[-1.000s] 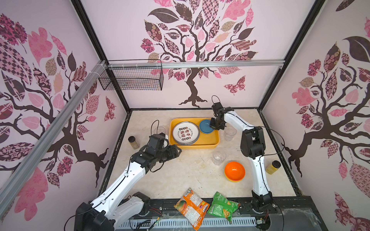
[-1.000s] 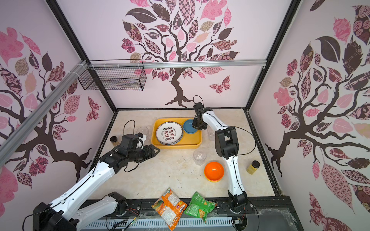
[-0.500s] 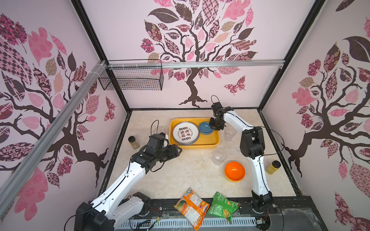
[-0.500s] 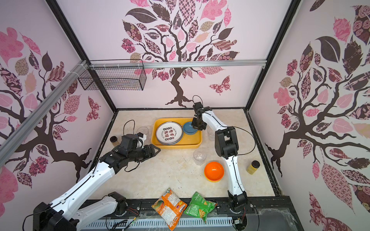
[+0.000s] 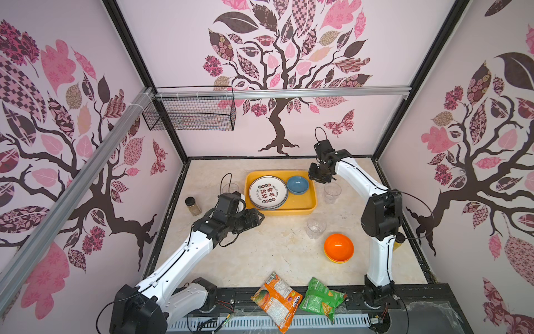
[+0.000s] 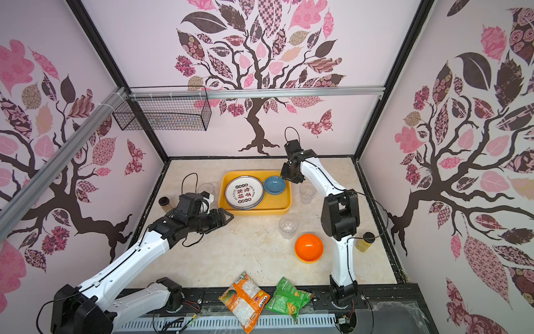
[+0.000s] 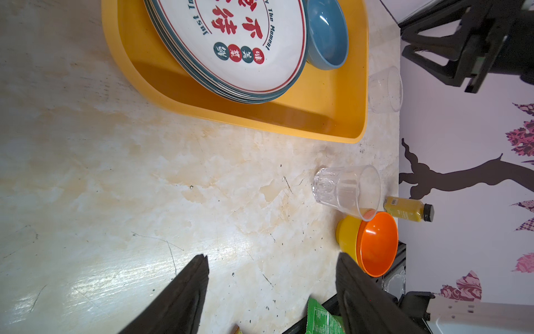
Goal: Place the mixed dishes into the plastic bin
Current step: 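Open the right gripper and raise it away from the blue bowl, then move the right gripper down to the orange bowl rim and grasp it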
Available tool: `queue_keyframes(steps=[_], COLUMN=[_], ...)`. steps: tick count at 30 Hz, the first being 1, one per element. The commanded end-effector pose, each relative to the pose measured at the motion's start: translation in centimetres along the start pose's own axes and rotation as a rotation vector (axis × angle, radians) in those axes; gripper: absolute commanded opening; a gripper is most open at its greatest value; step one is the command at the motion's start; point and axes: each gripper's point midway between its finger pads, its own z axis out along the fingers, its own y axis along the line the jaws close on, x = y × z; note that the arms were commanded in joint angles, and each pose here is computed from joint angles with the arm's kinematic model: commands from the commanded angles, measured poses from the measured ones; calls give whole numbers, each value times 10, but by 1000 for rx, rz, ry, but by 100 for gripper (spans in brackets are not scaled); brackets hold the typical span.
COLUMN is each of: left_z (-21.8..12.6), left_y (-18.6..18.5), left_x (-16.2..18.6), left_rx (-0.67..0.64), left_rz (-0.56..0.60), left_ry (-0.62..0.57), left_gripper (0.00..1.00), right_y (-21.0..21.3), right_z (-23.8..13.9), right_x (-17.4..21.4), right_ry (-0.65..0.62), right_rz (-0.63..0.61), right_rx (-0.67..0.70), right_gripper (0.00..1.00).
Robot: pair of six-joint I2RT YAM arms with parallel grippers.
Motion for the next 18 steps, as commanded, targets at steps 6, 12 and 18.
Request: queue_keyframes(steps=[6,12,18], left_z=[-8,-8,-6], left_y=[-21,-41,-61], left_x=[-7,-3,6], left_rx=[75,154,228], left_rz=[43,117,191], left_ry=[-5,60,136], left_gripper=[72,72,72], right_y=[1,-12,-41], right_z=[-75,-106,-125], right_x=[17,49,86], right_ry=[-97,-113,-114], right_rz=[-14,-43,-65], right_rx=[-125,-183,-157], right_gripper=[36,46,47])
